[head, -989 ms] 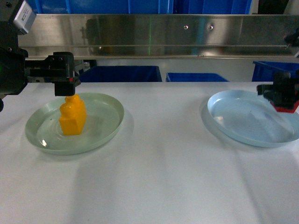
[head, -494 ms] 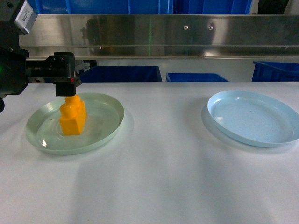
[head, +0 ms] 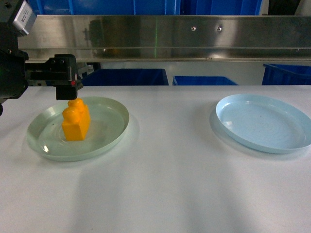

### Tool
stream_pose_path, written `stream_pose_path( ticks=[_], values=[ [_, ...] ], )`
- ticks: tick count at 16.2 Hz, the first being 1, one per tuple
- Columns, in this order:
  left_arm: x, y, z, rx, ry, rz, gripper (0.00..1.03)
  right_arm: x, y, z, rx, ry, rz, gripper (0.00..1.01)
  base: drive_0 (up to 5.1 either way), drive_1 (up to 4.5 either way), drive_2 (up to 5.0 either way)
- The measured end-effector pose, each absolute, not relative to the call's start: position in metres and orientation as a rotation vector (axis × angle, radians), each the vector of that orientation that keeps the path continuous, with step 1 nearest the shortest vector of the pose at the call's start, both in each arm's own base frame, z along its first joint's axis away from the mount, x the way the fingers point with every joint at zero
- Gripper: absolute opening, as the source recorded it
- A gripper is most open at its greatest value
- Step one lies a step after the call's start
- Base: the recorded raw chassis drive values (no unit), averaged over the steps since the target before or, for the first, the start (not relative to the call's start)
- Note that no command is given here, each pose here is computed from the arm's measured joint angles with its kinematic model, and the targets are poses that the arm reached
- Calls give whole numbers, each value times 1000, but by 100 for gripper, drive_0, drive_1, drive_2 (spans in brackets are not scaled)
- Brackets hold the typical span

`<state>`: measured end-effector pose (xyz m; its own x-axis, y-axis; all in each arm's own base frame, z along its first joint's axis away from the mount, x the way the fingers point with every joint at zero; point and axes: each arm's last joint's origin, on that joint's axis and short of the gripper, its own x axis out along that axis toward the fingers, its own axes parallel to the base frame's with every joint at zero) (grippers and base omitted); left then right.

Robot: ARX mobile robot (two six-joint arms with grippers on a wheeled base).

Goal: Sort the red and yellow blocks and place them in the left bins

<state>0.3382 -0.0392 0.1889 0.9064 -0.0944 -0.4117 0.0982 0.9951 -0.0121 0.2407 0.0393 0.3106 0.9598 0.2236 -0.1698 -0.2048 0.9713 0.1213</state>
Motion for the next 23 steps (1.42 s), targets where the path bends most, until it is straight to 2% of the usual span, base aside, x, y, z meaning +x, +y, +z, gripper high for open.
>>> stream_pose_path(
  ticks=[3,15,23],
  values=[
    [338,-40,189,9,425,-102,98,243,32,308,97,184,177,28,0,0,0],
    [338,-40,189,9,425,-101,98,249,27,304,94,173,152,28,0,0,0],
    [338,-40,189,9,425,-102,98,250,22,299,88,211,142,28,0,0,0]
  ],
)
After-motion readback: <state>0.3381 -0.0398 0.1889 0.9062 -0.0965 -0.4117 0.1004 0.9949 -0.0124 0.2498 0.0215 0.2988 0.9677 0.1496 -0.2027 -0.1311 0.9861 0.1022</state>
